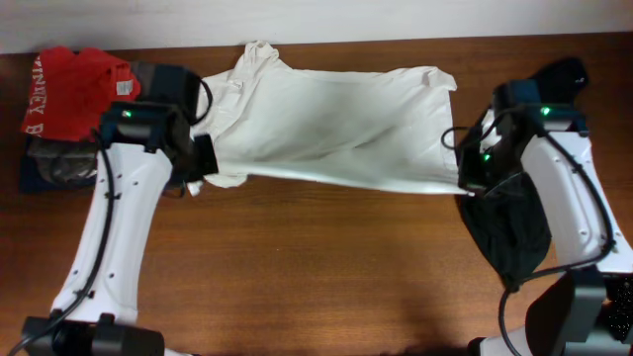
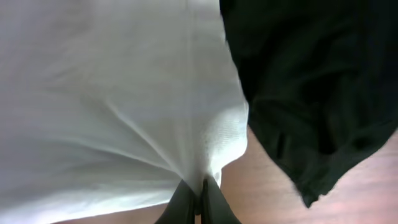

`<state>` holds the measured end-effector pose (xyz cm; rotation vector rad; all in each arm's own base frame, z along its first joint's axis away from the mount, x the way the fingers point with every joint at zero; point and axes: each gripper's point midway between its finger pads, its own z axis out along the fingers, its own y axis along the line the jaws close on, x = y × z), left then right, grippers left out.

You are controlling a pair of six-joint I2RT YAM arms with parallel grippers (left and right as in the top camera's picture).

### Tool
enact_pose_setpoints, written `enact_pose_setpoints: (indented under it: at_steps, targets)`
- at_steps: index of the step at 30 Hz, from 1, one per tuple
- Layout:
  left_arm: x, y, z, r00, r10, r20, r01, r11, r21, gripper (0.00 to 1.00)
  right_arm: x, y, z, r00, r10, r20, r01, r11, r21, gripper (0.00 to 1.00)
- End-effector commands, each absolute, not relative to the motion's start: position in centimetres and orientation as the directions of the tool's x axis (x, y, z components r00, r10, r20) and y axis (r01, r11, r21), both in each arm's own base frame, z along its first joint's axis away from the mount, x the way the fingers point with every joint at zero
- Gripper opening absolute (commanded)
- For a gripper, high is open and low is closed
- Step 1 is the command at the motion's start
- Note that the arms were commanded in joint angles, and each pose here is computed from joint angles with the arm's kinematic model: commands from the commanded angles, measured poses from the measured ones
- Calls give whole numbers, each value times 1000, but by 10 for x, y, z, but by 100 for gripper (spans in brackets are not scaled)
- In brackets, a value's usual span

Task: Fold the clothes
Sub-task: 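Lift the bottom hem with both grippers and fold it up toward the collar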

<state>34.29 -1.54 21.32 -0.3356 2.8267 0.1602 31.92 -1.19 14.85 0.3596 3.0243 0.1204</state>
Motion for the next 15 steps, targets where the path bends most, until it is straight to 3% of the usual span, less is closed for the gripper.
enact_pose_setpoints:
  at_steps: [1,9,15]
  targets:
    - [355,3,258,-880,-188,-437,-269,954,130,1,330,-30,191,-953,223,-205,217,975,55,4]
    - [385,14,331,-751,-119,-650,-280,948,150,1,338,-64,253,-905,268,-331,265,963,55,4]
    - [404,15,394,-604,-66,-794,-270,955,125,1,334,-73,267,-893,282,-351,281,958,55,4]
